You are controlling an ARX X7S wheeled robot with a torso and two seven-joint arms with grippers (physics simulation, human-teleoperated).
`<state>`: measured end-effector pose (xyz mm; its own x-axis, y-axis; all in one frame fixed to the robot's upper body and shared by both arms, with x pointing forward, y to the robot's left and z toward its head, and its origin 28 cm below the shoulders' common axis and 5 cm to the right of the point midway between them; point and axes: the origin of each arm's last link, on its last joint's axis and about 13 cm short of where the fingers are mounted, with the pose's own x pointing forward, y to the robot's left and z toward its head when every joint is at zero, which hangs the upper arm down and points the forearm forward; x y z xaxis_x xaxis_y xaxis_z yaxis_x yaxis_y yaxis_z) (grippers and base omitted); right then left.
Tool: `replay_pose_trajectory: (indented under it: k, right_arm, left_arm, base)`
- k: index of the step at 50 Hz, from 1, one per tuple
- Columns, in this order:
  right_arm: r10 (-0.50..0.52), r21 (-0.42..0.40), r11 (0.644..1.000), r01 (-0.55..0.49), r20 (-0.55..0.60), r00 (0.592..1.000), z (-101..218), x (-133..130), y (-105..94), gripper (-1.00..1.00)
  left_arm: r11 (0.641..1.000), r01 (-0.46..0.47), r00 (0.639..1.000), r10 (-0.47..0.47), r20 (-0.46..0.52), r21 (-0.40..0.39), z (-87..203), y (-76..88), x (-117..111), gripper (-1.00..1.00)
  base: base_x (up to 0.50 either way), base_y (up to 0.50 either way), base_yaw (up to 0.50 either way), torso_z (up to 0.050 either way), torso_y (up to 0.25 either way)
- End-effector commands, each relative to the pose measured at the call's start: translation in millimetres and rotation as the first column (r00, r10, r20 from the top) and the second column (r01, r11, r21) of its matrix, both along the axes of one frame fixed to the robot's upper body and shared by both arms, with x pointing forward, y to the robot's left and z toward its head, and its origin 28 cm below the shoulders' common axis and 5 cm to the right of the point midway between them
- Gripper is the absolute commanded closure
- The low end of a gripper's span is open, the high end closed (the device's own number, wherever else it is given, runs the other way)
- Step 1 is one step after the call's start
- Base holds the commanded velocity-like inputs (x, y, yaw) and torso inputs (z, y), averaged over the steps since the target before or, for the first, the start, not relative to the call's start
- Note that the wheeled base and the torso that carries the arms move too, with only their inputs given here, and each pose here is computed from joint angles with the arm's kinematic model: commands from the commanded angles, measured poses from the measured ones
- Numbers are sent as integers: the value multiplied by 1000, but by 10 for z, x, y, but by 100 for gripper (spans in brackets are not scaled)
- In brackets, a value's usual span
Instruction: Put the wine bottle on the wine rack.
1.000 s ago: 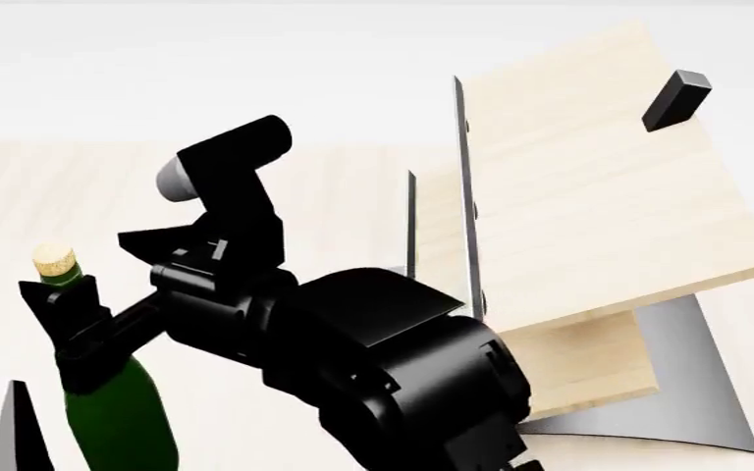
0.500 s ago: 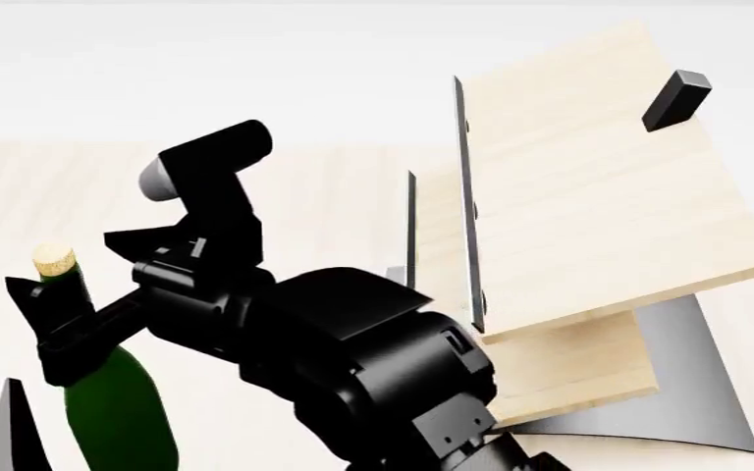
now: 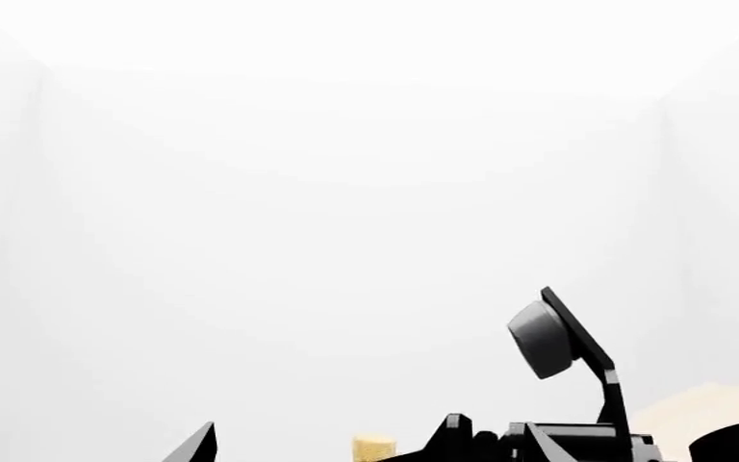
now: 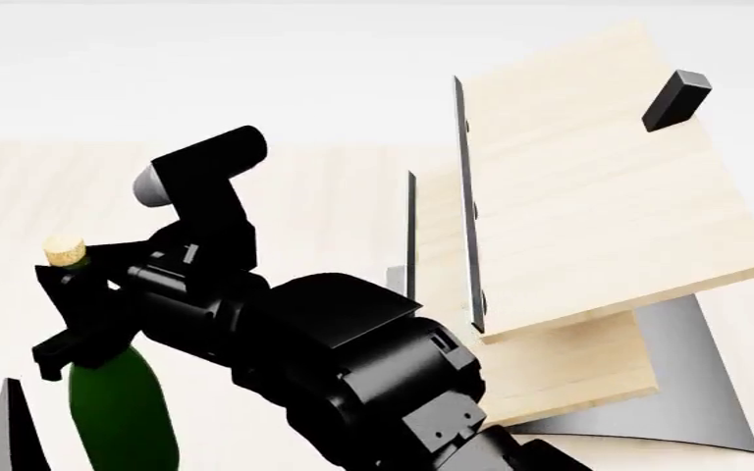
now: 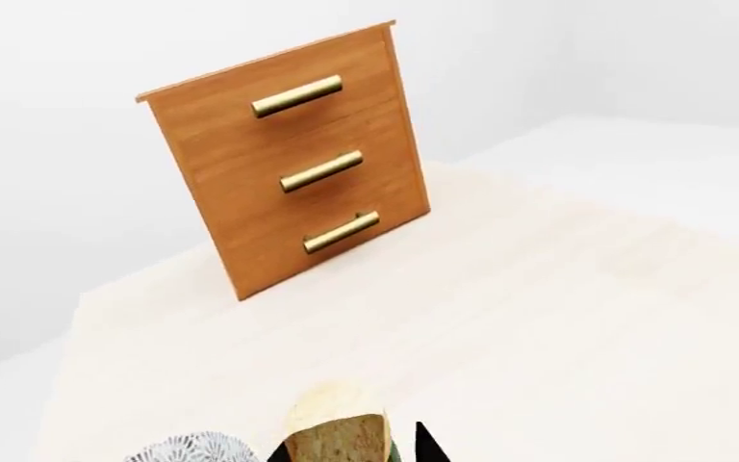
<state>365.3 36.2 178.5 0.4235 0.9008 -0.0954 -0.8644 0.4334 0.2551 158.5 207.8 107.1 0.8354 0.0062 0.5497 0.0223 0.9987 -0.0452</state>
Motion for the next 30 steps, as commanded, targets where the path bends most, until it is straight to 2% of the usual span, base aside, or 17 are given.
replay_pose_trajectory:
  k: [1, 9, 17, 27, 30]
  right_arm:
    - [-9, -12, 1000, 9, 2, 1000, -63, -13, 6, 100]
    - [-14, -5, 1000, 14, 17, 1000, -9, -25, -10, 100]
    - [-44, 21, 999, 43, 88, 995, 236, -48, -109, 100]
    - [-147, 68, 988, 137, 163, 976, 569, -53, -294, 100]
    - [-196, 121, 977, 178, 160, 968, 718, -62, -363, 100]
  left_arm:
    - [1000, 1, 1000, -1, -1, -1, -3, -2, 2, -100]
    - [1000, 1, 1000, -1, 0, -1, 1, -1, 4, -100]
    - [1000, 5, 1000, -5, -2, 1, -6, -9, 2, -100]
    - [1000, 6, 1000, -6, -2, 2, -8, -13, -3, -100]
    - [1000, 9, 1000, -9, -2, 6, -10, -24, -6, -100]
  base:
    - [0, 0, 0, 0, 0]
    - [0, 0, 0, 0, 0]
    - [0, 0, 0, 0, 0]
    - [0, 0, 0, 0, 0]
    - [0, 0, 0, 0, 0]
